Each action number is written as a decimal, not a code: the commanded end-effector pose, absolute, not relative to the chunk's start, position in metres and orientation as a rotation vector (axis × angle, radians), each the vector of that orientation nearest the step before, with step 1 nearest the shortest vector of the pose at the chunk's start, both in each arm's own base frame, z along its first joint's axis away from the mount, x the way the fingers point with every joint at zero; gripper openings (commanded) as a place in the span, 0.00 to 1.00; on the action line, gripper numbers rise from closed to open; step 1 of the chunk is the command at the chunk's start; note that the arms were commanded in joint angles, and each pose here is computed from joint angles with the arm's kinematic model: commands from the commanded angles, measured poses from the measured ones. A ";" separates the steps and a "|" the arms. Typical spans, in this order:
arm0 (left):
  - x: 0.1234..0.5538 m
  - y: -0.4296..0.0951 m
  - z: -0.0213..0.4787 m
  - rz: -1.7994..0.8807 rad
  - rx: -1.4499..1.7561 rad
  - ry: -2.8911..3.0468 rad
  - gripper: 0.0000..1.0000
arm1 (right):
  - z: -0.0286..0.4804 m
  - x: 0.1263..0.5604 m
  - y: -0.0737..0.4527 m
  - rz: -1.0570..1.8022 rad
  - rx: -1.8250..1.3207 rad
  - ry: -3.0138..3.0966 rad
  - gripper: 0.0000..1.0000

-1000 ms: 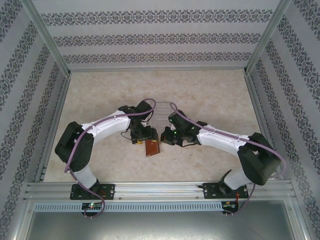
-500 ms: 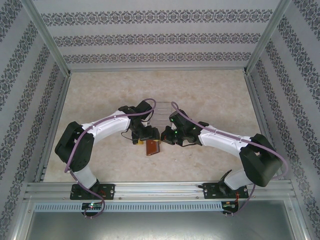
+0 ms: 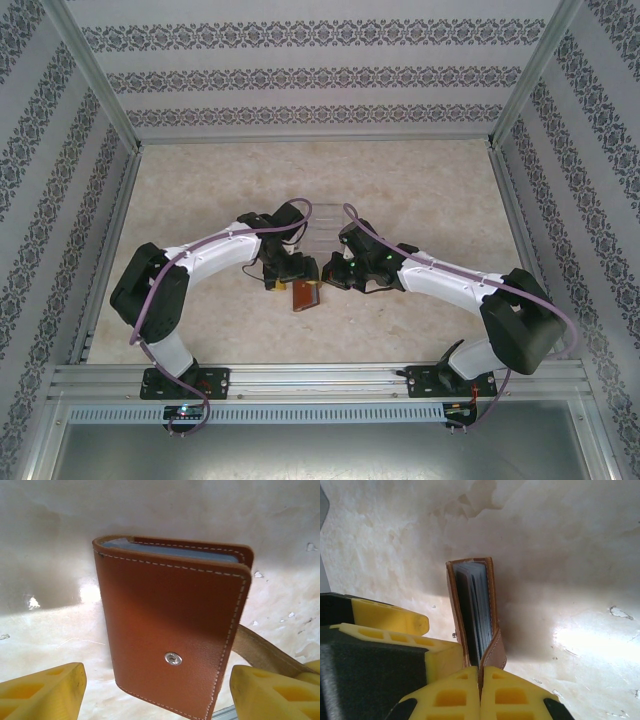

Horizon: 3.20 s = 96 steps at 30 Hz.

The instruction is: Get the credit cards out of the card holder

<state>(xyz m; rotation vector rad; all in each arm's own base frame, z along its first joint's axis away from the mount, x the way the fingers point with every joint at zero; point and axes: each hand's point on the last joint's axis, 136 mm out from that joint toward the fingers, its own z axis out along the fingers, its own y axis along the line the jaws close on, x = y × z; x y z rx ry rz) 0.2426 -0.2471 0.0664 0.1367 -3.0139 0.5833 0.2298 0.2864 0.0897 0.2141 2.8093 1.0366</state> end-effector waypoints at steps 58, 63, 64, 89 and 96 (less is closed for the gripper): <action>0.256 -0.245 0.116 0.921 0.188 -3.098 0.69 | 0.121 0.237 0.282 1.062 0.233 2.744 0.00; 0.254 -0.251 0.098 0.894 0.148 -3.043 0.70 | 0.120 0.237 0.281 1.056 0.236 2.746 0.00; 0.254 -0.251 0.095 0.874 0.146 -3.040 0.69 | 0.120 0.237 0.281 1.052 0.236 2.743 0.00; 0.251 -0.240 0.099 0.828 0.115 -3.089 0.06 | 0.052 0.239 0.247 0.818 0.315 2.874 0.00; 0.249 -0.238 0.094 0.813 0.130 -3.088 0.05 | 0.039 0.238 0.238 0.731 0.306 2.909 0.00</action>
